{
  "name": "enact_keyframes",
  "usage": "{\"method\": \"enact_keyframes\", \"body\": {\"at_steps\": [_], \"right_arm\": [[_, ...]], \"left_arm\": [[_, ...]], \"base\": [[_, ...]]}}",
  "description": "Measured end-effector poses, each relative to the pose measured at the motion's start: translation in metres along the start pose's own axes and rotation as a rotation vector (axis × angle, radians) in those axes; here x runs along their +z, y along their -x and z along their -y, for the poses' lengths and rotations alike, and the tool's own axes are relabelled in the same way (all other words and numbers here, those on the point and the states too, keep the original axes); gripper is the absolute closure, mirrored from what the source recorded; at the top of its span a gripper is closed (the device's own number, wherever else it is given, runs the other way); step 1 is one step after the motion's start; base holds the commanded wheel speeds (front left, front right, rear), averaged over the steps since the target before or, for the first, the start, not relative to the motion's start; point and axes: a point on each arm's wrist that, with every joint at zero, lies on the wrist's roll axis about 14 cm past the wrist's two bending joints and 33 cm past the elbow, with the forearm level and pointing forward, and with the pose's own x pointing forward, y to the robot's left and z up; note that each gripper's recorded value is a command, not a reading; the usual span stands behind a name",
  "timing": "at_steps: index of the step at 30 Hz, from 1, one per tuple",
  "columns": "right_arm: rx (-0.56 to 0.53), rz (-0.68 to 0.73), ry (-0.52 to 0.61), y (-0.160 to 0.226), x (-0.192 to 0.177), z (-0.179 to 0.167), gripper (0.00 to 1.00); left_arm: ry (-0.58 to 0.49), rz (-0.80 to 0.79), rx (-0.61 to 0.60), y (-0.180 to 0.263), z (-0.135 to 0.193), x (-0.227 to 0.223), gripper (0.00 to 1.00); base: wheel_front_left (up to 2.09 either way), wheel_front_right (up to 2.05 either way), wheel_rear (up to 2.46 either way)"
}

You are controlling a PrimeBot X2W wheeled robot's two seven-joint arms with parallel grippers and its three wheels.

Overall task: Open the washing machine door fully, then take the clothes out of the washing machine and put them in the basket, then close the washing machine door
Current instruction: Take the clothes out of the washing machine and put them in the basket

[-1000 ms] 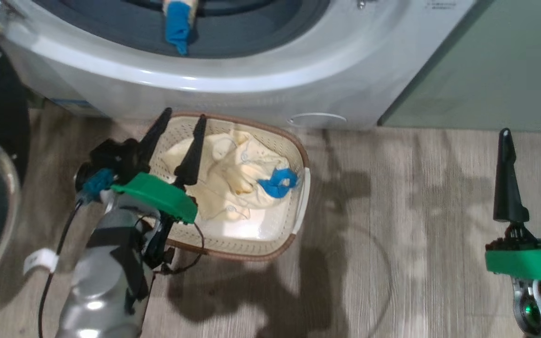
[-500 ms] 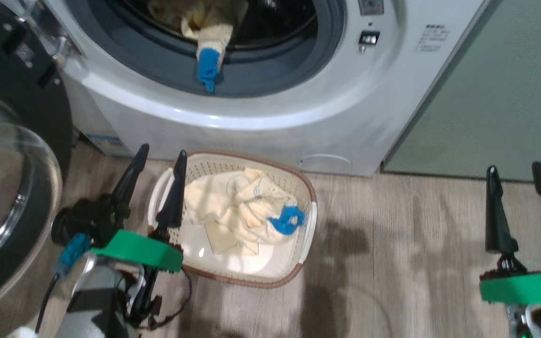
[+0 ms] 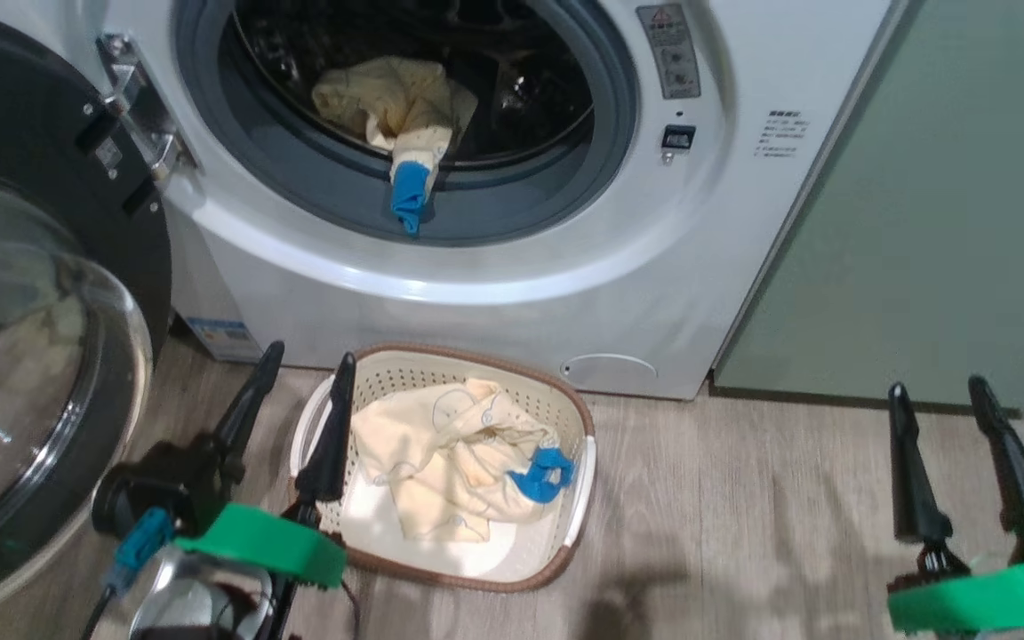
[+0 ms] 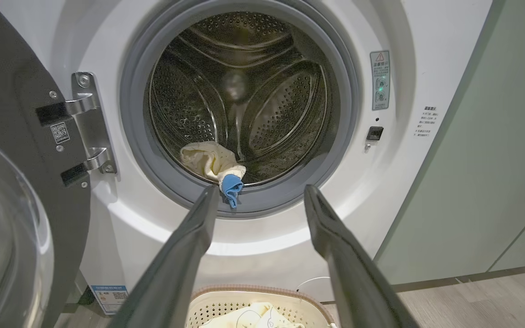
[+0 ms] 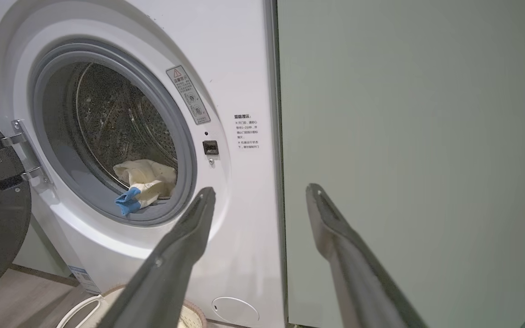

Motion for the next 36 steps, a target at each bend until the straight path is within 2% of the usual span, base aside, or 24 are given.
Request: {"method": "enact_keyframes", "body": {"at_steps": [11,36], "right_arm": [[-0.005,0.009,0.0,0.021,0.007,-0.002,0.0],[0.005,0.008,-0.014,0.022,0.007,-0.007,0.0]], "left_arm": [[-0.003,0.021,0.0,0.018,0.002,0.017,0.0],[-0.002,0.015,0.013,0.021,-0.001,0.018,0.0]], "base": [[0.0,0.0,0.0],[0.0,0.0,0.0]]}}
